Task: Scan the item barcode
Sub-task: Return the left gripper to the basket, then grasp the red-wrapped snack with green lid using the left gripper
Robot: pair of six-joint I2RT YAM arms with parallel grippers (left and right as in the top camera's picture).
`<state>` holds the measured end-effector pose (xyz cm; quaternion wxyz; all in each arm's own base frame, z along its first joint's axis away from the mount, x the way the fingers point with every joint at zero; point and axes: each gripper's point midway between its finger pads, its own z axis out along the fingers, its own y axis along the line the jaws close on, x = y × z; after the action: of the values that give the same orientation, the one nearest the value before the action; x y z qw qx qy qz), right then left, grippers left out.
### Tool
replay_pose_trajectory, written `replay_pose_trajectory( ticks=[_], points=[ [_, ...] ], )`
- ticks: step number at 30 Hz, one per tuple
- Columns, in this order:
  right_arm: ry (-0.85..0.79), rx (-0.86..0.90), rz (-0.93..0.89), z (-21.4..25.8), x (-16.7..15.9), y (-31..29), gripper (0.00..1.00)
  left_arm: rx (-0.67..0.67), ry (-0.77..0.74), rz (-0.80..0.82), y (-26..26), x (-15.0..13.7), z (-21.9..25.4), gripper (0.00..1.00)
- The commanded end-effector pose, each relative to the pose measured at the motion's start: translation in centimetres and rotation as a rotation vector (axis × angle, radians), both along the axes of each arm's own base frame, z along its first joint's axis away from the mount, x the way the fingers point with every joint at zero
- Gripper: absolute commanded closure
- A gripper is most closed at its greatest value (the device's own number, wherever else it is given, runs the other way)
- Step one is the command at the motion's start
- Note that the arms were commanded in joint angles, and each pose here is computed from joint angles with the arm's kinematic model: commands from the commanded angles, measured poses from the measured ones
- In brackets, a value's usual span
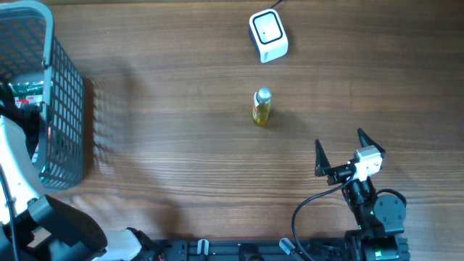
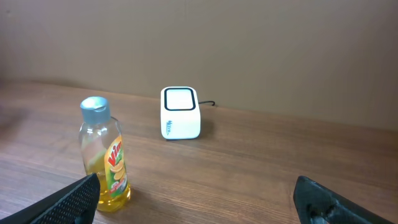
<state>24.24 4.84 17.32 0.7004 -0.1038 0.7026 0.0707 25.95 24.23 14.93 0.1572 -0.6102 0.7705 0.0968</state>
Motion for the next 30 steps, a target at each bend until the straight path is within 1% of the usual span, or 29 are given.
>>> replay_pose_trajectory(
  ticks=[1, 7, 13, 16, 21, 26, 30],
  points=[
    [-0.005, -0.004, -0.002, 0.1, 0.0, -0.1, 0.0, -0.067, -0.024, -0.013, -1.1, 0.5, -1.0, 0.0],
    [-0.005, -0.004, -0.002, 0.1, 0.0, -0.1, 0.0, -0.069, -0.014, -0.025, -1.2, 0.4, -1.0, 0.0],
    [-0.005, -0.004, -0.002, 0.1, 0.0, -0.1, 0.0, -0.067, 0.01, -0.081, -1.4, 0.3, -1.2, 0.0],
    [-0.005, -0.004, -0.002, 0.1, 0.0, -0.1, 0.0, -0.071, 0.022, -0.08, -1.6, 0.0, -1.8, 0.0],
    [-0.005, -0.004, -0.002, 0.1, 0.0, -0.1, 0.0, -0.039, 0.078, -0.064, -1.2, -1.2, -3.7, 0.0],
    [-0.005, -0.004, -0.002, 0.1, 0.0, -0.1, 0.0, -0.057, 0.017, -0.08, -1.6, -0.3, -6.2, 0.0],
    [-0.005, -0.004, -0.002, 0.1, 0.0, -0.1, 0.0, -0.033, -0.017, -0.077, -1.2, 0.4, -6.4, 0.0]
  ],
)
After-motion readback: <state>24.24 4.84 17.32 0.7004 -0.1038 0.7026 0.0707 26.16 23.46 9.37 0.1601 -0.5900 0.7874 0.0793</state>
